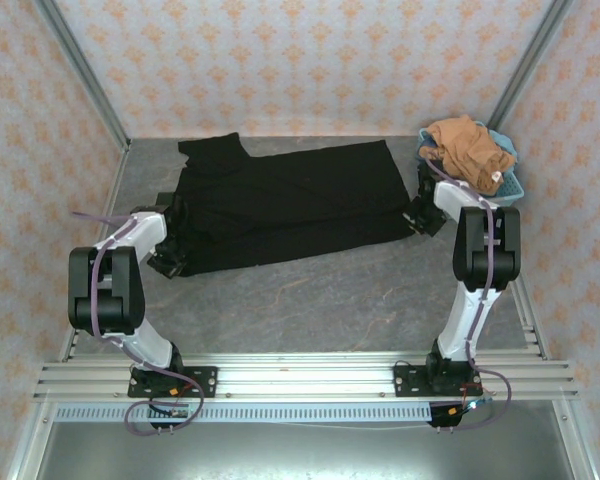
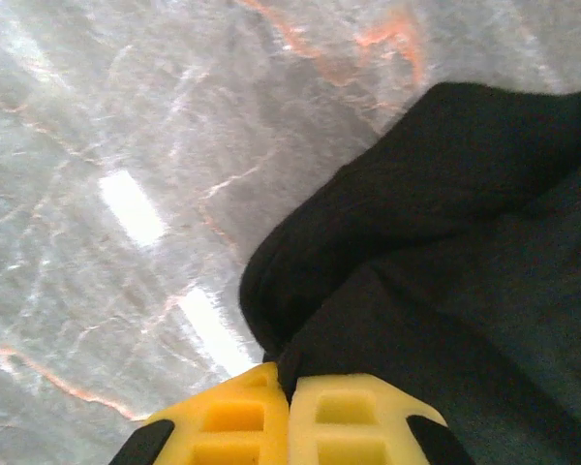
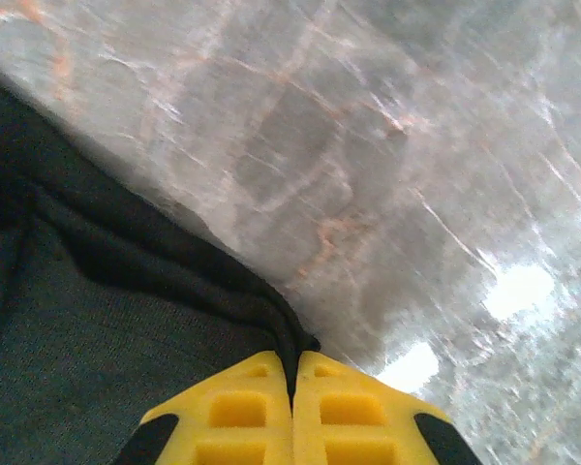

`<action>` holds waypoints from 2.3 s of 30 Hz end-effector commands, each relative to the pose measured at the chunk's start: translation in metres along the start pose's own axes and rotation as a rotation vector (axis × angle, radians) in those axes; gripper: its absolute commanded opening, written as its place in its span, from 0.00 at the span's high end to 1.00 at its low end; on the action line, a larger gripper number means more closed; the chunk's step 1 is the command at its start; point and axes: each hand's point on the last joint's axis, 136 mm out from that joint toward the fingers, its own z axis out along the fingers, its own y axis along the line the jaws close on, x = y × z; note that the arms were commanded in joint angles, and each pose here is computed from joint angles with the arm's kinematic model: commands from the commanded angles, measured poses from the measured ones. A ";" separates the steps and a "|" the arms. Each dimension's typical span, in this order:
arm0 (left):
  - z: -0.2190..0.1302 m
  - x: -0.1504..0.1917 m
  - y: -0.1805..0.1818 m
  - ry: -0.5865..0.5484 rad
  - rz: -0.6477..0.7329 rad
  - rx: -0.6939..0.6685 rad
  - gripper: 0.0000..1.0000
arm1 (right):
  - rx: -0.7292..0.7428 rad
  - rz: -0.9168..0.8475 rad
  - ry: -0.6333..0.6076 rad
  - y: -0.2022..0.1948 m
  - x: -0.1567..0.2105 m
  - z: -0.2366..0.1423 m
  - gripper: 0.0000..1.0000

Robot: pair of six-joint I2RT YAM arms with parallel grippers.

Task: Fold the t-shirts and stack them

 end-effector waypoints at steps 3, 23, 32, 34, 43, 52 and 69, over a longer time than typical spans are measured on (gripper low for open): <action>-0.014 -0.004 0.046 -0.056 0.032 -0.157 1.00 | 0.183 0.030 -0.003 -0.048 0.043 -0.033 1.00; -0.056 -0.007 0.086 -0.172 0.004 -0.159 0.39 | 0.212 0.090 0.038 -0.107 0.117 -0.071 0.53; -0.067 0.039 -0.029 -0.033 0.100 0.350 0.37 | -0.250 -0.083 0.064 -0.015 0.116 -0.088 0.41; -0.059 0.046 -0.036 -0.023 0.137 0.348 0.37 | -0.296 -0.105 0.081 -0.004 0.119 -0.088 0.39; -0.024 0.050 -0.055 0.000 0.199 0.321 0.37 | -0.322 -0.108 0.096 0.003 0.121 -0.086 0.37; -0.021 0.050 -0.075 -0.005 0.224 0.360 0.66 | -0.311 -0.097 0.100 -0.001 0.123 -0.081 0.37; -0.044 0.034 -0.120 0.000 0.282 0.370 1.00 | -0.263 -0.078 0.101 0.001 0.115 -0.074 0.39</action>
